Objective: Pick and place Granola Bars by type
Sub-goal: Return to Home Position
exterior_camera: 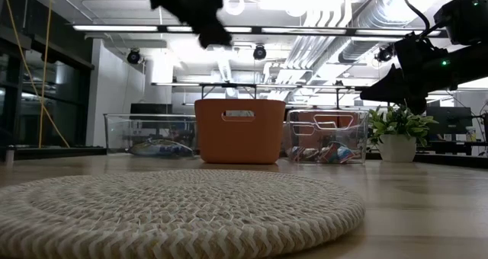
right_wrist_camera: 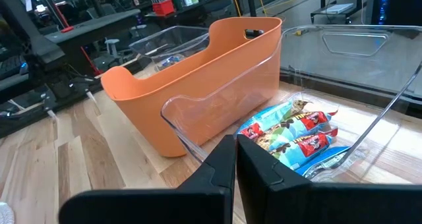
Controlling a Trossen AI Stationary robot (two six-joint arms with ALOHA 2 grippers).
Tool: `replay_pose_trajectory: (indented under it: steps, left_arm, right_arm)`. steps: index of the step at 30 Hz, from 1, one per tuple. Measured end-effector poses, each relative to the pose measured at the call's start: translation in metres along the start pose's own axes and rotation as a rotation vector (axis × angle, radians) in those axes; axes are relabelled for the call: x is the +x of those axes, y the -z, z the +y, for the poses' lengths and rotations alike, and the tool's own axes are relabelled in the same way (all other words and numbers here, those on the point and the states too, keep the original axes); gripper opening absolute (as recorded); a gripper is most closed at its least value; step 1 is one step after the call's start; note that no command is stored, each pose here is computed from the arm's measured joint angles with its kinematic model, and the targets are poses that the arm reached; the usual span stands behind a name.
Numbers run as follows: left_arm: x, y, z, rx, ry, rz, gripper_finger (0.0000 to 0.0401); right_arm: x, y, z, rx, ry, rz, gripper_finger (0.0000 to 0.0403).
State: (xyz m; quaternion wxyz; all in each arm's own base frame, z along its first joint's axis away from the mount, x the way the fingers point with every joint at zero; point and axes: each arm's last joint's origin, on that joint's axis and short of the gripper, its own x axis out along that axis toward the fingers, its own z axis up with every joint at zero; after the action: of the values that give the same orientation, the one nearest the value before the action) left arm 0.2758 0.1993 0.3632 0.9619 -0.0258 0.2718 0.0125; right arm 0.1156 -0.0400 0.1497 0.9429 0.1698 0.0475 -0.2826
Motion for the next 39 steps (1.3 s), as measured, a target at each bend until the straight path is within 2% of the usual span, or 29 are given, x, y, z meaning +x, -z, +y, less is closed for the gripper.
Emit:
replay_pose_trajectory:
  steps: [10, 16, 19, 27, 31, 35, 39]
  left_arm:
    - [-0.01, -0.076, -0.084, 0.191, 0.177, -0.195, 0.01]
    - [-0.025, -0.092, -0.116, 0.224, 0.238, -0.249, 0.0021]
    - [-0.041, -0.095, -0.128, 0.242, 0.262, -0.281, 0.0006]
    - [-0.103, -0.09, -0.146, 0.269, 0.217, -0.332, 0.0001]
    - [-0.132, -0.081, -0.154, 0.276, 0.209, -0.35, 0.0001]
    - [-0.155, -0.057, -0.162, 0.272, 0.187, -0.373, 0.0]
    - [-0.175, -0.024, -0.169, 0.226, 0.153, -0.44, 0.0]
  right_arm:
    - [0.0, 0.0, 0.0, 0.0, 0.0, 0.0, 0.0]
    - [0.0, 0.0, 0.0, 0.0, 0.0, 0.0, 0.0]
    - [0.0, 0.0, 0.0, 0.0, 0.0, 0.0, 0.0]
    - [0.0, 0.0, 0.0, 0.0, 0.0, 0.0, 0.0]
    - [0.0, 0.0, 0.0, 0.0, 0.0, 0.0, 0.0]
    - [0.0, 0.0, 0.0, 0.0, 0.0, 0.0, 0.0]
    - [0.0, 0.0, 0.0, 0.0, 0.0, 0.001, 0.0]
